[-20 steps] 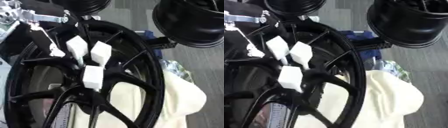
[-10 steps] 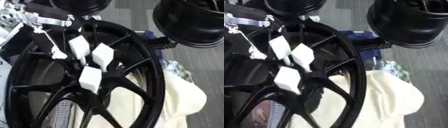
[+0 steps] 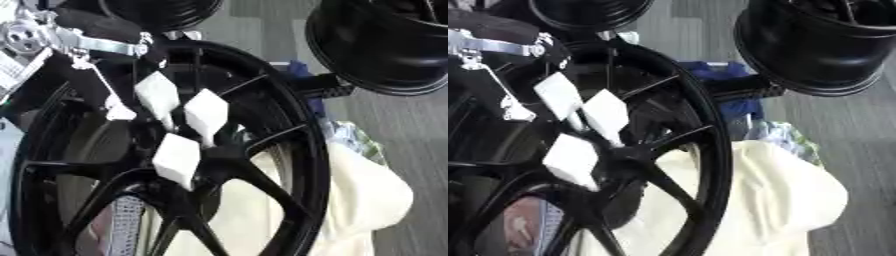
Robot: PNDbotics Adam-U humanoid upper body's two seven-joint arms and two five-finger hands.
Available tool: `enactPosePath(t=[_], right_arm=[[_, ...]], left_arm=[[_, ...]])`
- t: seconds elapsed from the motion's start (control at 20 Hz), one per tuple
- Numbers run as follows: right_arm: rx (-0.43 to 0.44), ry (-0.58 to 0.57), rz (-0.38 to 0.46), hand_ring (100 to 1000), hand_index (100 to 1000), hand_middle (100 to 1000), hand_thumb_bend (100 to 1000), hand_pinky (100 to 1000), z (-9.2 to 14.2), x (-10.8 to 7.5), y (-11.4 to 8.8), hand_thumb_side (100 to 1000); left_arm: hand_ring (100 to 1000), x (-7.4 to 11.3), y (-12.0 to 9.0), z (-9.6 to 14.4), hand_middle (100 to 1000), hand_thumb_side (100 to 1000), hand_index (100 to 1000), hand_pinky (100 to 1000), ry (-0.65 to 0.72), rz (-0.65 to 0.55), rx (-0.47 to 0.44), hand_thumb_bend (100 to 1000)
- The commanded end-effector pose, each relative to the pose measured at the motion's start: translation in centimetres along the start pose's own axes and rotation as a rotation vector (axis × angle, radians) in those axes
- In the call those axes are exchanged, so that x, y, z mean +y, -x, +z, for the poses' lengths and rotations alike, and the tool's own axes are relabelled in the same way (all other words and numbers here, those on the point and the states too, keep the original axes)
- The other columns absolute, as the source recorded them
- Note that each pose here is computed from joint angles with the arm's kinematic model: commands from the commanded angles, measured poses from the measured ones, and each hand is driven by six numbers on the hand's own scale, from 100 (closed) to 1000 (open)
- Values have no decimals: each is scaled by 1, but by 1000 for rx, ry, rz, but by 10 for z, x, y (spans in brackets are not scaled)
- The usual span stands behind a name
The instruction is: Pull the pin out of the wheel hub.
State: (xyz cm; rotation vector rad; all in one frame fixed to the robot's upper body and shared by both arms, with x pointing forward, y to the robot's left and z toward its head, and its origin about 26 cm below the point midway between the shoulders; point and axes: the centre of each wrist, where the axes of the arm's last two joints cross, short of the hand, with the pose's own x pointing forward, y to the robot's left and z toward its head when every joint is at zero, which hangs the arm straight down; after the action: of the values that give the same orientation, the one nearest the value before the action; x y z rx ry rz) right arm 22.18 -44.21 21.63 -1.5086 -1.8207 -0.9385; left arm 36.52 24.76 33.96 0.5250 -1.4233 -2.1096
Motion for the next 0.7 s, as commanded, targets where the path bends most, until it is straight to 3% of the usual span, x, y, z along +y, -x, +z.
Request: enactPosePath(t=[0.05,0.2,0.45,0.7], right_arm=[[-7,44,16,603,800,639,404,416,-6,-3,-6,286],[-7,44,15,603,800,639,406,416,-6,-3,-6,285],[-4,43,15,603,800,638,409,415,-6,-3,-5,285],[-6,44,15,603,800,638,411,416,-6,-3,-5,284]], left_arm=[[704,11,-1,8,608,175,716,825,-27,-11,3,271],[679,13,-3,9,568,150,691,811,-37,-6,-10,249],[586,12,-3,8,404,100,609,763,-70,34,-17,159],[548,14,-4,9,362,100,566,731,-127,82,-22,207]])
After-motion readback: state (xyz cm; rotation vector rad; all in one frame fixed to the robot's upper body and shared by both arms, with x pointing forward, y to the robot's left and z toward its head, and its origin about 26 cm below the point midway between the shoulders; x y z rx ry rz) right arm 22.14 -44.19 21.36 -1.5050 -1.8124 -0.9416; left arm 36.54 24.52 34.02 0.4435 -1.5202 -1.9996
